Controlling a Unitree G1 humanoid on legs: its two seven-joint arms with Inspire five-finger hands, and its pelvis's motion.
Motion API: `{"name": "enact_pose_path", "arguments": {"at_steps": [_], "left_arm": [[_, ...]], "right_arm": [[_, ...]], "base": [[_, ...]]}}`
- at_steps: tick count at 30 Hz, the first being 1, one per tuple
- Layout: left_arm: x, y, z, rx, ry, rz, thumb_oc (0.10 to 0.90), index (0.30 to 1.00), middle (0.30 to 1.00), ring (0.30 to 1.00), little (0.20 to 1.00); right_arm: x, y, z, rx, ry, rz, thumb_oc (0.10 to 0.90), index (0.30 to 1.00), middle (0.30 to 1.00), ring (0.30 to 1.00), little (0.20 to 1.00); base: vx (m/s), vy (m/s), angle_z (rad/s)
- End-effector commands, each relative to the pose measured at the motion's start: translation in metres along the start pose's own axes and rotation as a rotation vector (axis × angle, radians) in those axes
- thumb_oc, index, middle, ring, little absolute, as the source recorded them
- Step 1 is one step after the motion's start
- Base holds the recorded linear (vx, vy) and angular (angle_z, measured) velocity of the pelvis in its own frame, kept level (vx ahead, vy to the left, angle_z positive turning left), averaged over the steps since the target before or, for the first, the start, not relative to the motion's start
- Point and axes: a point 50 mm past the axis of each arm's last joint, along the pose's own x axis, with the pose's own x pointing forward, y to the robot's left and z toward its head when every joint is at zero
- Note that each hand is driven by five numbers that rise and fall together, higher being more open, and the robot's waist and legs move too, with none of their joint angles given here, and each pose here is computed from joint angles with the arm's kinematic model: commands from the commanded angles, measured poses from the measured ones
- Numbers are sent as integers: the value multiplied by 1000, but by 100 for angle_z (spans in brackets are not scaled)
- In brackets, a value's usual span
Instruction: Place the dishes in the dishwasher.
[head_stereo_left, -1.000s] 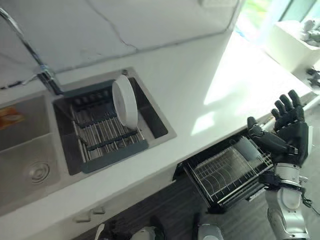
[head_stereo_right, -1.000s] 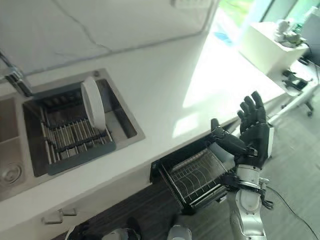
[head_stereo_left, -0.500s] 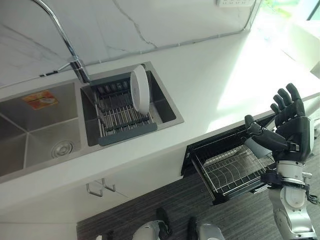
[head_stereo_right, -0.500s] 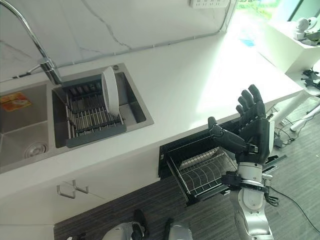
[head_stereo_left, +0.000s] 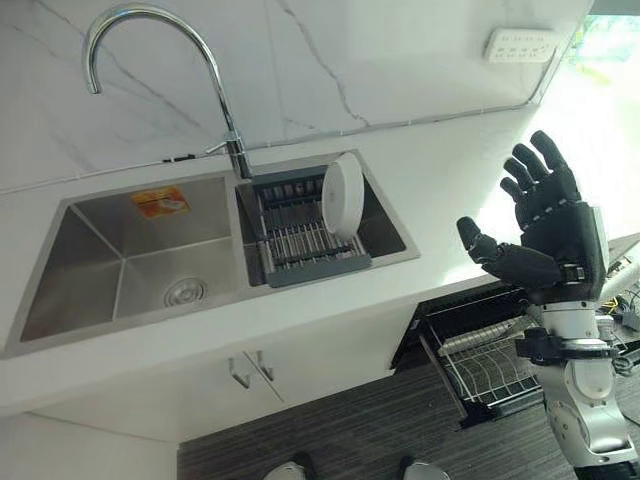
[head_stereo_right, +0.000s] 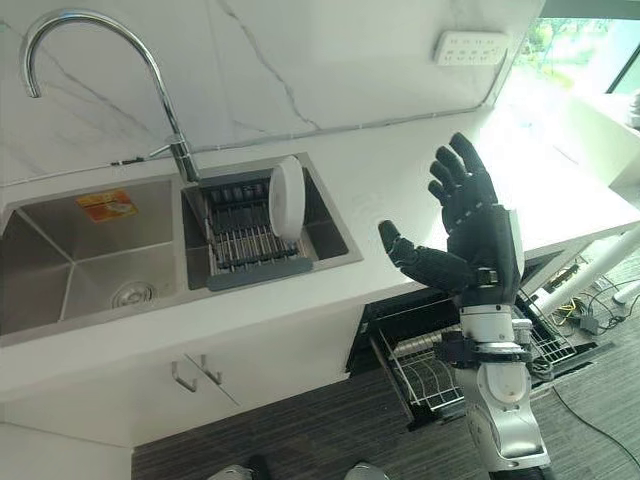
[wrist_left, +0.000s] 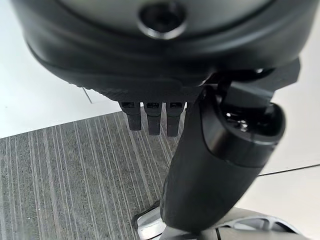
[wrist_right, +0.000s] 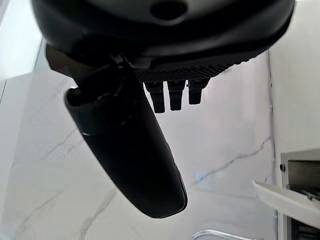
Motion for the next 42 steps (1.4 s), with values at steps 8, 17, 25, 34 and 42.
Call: {"name": "enact_pose_path", "arguments": {"at_steps": [8, 17, 25, 34, 42], "left_arm": [[2, -4, 16, -30, -21, -101, 800, 900, 900, 900, 900], [2, -3, 16, 30, -7, -109, 800, 900, 900, 900, 900], [3, 3, 15, 199, -47, -81, 800, 900, 900, 900, 900], [3, 6, 16, 318, -64, -99, 800, 900, 900, 900, 900], [3, 11, 13, 345, -64, -88, 800, 900, 900, 900, 900]], "right_arm": [[45, 8, 27, 34, -126, 38, 800, 900, 900, 900, 900], [68, 5, 25, 3, -107, -26, 800, 900, 900, 900, 900], [89, 7, 9, 125, 18, -10, 800, 900, 900, 900, 900], [109, 12, -8, 176, 102, -43, 800, 900, 900, 900, 900], [121, 10, -18, 178, 133, -98, 800, 900, 900, 900, 900]], "base": [[15, 17, 3], [24, -5, 7], [54, -4, 7], [58, -10, 5], [60, -16, 5]]}}
